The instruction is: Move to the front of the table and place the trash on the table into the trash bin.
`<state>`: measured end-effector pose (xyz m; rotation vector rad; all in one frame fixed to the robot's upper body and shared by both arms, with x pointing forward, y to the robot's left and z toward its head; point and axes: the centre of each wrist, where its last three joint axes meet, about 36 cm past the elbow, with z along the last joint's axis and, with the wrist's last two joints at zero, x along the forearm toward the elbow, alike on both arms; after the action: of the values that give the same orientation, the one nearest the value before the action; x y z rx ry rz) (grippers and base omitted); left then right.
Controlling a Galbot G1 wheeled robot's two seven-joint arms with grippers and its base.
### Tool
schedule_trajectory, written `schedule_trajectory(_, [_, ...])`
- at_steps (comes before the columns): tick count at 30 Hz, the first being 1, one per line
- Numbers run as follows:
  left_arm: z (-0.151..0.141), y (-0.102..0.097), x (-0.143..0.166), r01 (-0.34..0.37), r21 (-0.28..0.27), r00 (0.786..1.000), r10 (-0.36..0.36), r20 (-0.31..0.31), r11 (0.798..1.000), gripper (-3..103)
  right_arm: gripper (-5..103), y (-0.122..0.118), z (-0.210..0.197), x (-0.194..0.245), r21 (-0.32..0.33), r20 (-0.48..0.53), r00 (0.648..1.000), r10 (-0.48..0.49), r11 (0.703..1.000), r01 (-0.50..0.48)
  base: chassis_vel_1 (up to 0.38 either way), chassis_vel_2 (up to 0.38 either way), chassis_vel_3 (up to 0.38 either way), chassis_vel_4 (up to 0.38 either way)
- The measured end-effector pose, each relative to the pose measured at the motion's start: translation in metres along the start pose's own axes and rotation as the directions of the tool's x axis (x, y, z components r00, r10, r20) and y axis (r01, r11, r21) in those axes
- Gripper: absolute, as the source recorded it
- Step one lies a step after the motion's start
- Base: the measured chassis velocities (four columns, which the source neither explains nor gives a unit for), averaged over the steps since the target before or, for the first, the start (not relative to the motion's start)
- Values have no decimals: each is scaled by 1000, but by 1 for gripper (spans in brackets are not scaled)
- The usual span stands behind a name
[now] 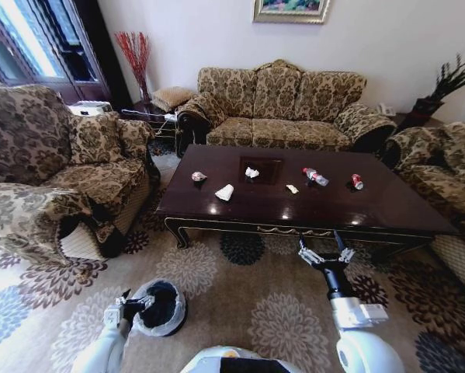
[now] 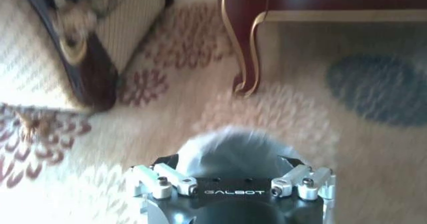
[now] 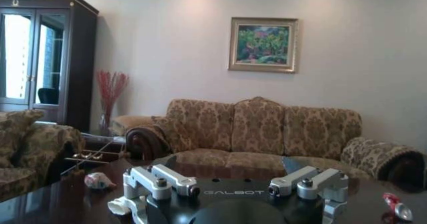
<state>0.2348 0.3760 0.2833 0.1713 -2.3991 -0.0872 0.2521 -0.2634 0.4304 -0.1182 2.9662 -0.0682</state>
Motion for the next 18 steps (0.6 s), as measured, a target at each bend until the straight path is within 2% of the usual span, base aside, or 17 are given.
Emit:
schedule_trajectory(3, [13, 7, -17, 2, -10, 1000, -2, -30, 1000, 99, 100, -1, 1, -2, 3, 2, 1000, -6, 1000, 6, 0, 0, 0, 0])
schedule_trajectory(4, [20, 13, -32, 5, -11, 999, -6, -48, 1000, 99, 100, -2, 2, -4, 8, -1, 1000, -8, 1000, 8, 0, 0, 0, 0])
schedule_trajectory(8, [25, 20, -48, 12, -22, 999, -13, -46, 1000, 99, 100, -3, 3, -4, 11, -9, 1000, -9, 1000, 10, 0, 0, 0, 0])
schedule_trajectory(9, [26, 27, -59, 13, -30, 998, -14, -55, 999, 99, 100, -3, 4, -3, 11, -20, 1000, -12, 1000, 12, 0, 0, 0, 0])
schedule_trajectory(13, [20, 34, -70, 14, -24, 998, -15, -63, 1000, 102, 100, 0, 6, -3, 6, -27, 1000, -14, 1000, 14, 0, 0, 0, 0])
schedule_trajectory(14, [19, 37, -74, 14, -25, 997, -15, -71, 1000, 97, 100, 1, 7, -3, 3, -29, 1000, -12, 1000, 12, 0, 0, 0, 0])
schedule_trajectory(16, [20, 38, -75, 14, -25, 997, -15, -74, 1000, 97, 100, 1, 7, -3, 2, -30, 999, -12, 1000, 12, 0, 0, 0, 0])
schedule_trajectory(18, [25, 45, -85, 11, -25, 994, -14, -106, 1000, 100, 100, 1, 9, -1, 2, -37, 999, -10, 1000, 10, 0, 0, 0, 0])
